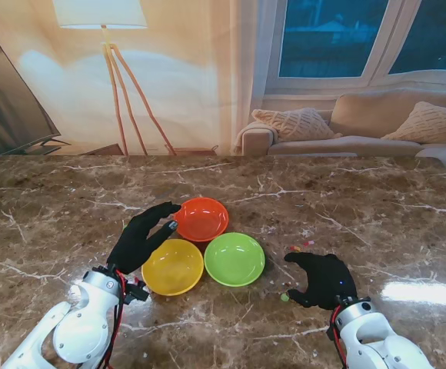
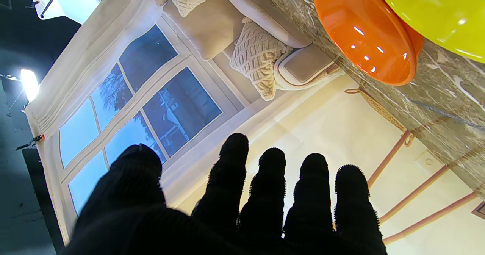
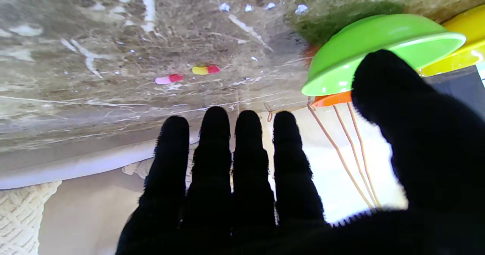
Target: Portion candies into small dishes
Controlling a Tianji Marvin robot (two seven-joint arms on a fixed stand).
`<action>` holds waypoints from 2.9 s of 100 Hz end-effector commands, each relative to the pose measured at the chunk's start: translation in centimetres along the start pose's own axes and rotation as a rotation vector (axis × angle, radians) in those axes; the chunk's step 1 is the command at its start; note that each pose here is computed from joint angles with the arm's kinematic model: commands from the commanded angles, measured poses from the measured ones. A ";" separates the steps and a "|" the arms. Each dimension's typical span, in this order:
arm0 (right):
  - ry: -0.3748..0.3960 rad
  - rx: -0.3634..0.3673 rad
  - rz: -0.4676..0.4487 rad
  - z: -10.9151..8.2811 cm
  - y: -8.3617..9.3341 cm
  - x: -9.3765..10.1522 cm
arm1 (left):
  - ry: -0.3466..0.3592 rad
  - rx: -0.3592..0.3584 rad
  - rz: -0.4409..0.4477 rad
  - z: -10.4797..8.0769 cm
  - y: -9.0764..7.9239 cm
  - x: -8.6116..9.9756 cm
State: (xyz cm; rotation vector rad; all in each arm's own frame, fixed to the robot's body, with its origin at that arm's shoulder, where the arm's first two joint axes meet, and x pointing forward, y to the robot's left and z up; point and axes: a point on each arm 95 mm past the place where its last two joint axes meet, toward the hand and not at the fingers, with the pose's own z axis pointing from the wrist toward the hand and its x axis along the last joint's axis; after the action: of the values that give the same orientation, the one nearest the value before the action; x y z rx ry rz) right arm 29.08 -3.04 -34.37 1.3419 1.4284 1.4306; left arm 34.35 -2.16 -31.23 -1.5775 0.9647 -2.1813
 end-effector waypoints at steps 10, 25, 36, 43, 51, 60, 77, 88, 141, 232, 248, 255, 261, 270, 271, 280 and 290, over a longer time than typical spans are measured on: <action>-0.017 0.054 -0.025 -1.0 -1.2 0.0 | -0.008 0.002 0.004 -0.3 0.0 -0.1; -0.019 0.058 -0.040 -1.1 -1.9 0.2 | -0.013 0.010 0.008 0.0 -0.2 -0.2; -0.022 0.057 -0.046 -1.0 -2.5 0.3 | -0.015 0.004 0.010 0.1 -0.2 -0.3; -0.026 0.048 -0.061 -0.9 -2.8 0.4 | -0.015 0.002 0.010 0.1 -0.3 -0.4; -0.033 0.043 -0.081 -0.8 -3.1 0.4 | -0.019 0.004 0.011 0.1 -0.3 -0.4; -0.036 0.037 -0.107 -0.7 -3.4 0.6 | -0.022 0.005 0.013 0.1 -0.4 -0.5; -0.041 0.033 -0.117 -0.6 -4.1 0.7 | -0.024 0.005 0.014 0.3 -0.6 -0.6; -0.047 0.023 -0.121 -0.4 -4.4 0.7 | -0.022 0.001 0.015 0.4 -0.6 -0.6; -0.069 0.019 -0.115 0.6 -5.6 0.6 | -0.027 -0.006 0.007 0.4 -0.6 -0.8; -0.069 0.025 -0.086 0.9 -6.4 1.3 | -0.032 -0.011 0.006 0.4 -0.5 -0.9; -0.073 0.030 -0.089 0.9 -6.4 1.3 | -0.032 -0.012 0.006 0.4 -0.4 -0.9; -0.075 0.036 -0.093 0.8 -6.4 1.3 | -0.033 -0.012 0.006 0.4 -0.5 -1.0; -0.075 0.042 -0.097 0.8 -6.4 1.3 | -0.033 -0.012 0.006 0.4 -0.5 -1.0; -0.077 0.046 -0.102 0.8 -6.4 1.2 | -0.033 -0.011 0.006 0.4 -0.5 -1.0; -0.078 0.046 -0.103 0.8 -6.4 1.2 | -0.033 -0.011 0.006 0.4 -0.5 -1.0; -0.081 0.045 -0.103 0.8 -6.4 1.2 | -0.032 -0.011 0.005 0.4 -0.5 -1.0; -0.082 0.043 -0.103 0.9 -6.5 1.2 | -0.031 -0.010 0.006 0.4 -0.5 -1.0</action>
State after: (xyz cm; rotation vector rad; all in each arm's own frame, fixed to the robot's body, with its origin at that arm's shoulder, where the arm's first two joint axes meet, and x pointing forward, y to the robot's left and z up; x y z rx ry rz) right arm 29.03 -0.53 -39.58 1.2876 1.4389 1.3032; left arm 35.25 -1.36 -31.28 -1.5976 0.9676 -2.1511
